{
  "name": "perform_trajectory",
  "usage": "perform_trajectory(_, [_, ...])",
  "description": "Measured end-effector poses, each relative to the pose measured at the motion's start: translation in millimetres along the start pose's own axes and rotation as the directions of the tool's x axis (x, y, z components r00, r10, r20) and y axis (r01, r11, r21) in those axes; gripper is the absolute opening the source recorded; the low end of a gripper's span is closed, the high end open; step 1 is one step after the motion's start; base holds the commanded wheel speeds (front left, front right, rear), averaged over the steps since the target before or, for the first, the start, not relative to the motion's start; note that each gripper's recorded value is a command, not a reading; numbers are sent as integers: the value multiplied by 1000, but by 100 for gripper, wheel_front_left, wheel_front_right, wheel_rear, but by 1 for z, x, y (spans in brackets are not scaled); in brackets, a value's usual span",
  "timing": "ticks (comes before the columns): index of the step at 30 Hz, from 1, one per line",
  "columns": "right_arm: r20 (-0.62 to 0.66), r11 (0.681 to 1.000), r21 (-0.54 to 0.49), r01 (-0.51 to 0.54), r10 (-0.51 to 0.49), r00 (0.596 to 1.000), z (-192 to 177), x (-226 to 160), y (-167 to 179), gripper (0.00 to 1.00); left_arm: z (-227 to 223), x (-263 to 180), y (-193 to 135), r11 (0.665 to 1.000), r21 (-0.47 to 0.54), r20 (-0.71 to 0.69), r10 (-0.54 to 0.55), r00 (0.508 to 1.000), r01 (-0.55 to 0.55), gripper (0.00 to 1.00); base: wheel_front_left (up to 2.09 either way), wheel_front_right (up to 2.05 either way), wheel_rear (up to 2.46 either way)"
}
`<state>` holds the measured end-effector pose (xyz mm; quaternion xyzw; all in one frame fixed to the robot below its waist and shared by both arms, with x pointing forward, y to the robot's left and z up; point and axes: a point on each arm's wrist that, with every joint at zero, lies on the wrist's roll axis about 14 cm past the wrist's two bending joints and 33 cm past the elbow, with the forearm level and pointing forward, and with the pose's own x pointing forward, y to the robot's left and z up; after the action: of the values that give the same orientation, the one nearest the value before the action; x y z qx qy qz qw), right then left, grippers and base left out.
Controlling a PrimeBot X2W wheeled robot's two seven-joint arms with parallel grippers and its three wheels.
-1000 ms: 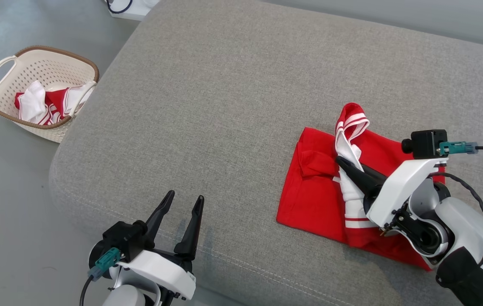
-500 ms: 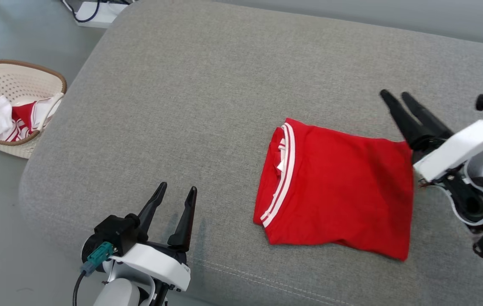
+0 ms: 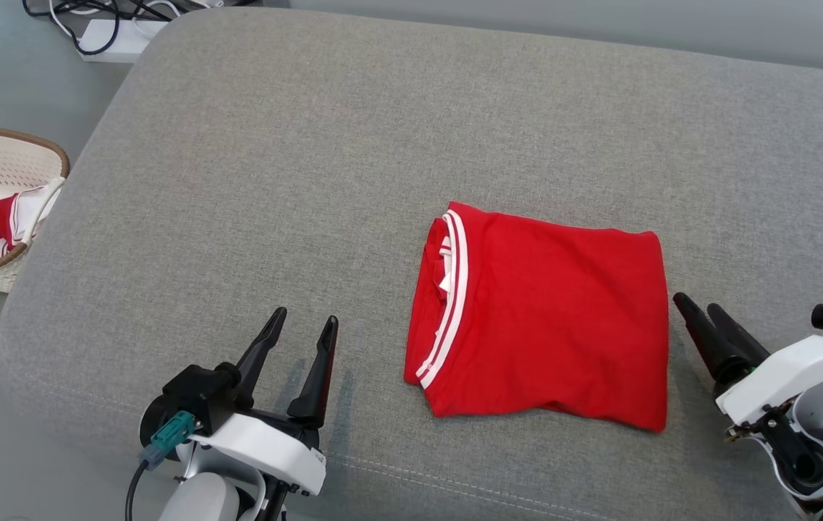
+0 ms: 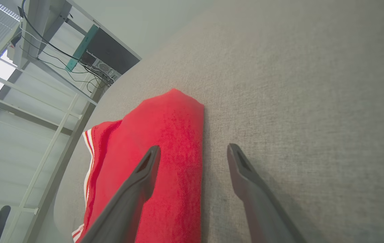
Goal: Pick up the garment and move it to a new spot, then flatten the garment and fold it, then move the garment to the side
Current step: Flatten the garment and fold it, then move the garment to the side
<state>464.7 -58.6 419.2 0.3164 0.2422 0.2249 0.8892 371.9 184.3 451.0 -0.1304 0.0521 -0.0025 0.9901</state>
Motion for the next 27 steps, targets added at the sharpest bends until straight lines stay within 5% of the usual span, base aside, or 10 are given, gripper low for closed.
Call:
perform_trajectory(20, [-173,999,17,-33,36,984,-51,34,17,100,0,-12,23,997,10,-5,74,997,-74,100,0,0,0])
perform_trajectory(21, [-184,999,18,-40,43,982,-53,35,19,91,0,-12,23,997,9,-4,75,997,-75,100,0,0,0])
perform_trajectory(22, [-195,999,17,-50,52,979,-55,35,23,48,1,-12,22,997,9,-2,75,997,-75,100,0,0,0])
perform_trajectory(24, [-212,997,20,-71,73,975,-59,34,31,0,1,-12,22,997,8,1,73,997,-73,100,0,0,0])
perform_trajectory(27, [-209,995,50,-83,91,974,-62,31,40,0,3,-11,20,998,8,6,64,998,-64,100,0,0,0])
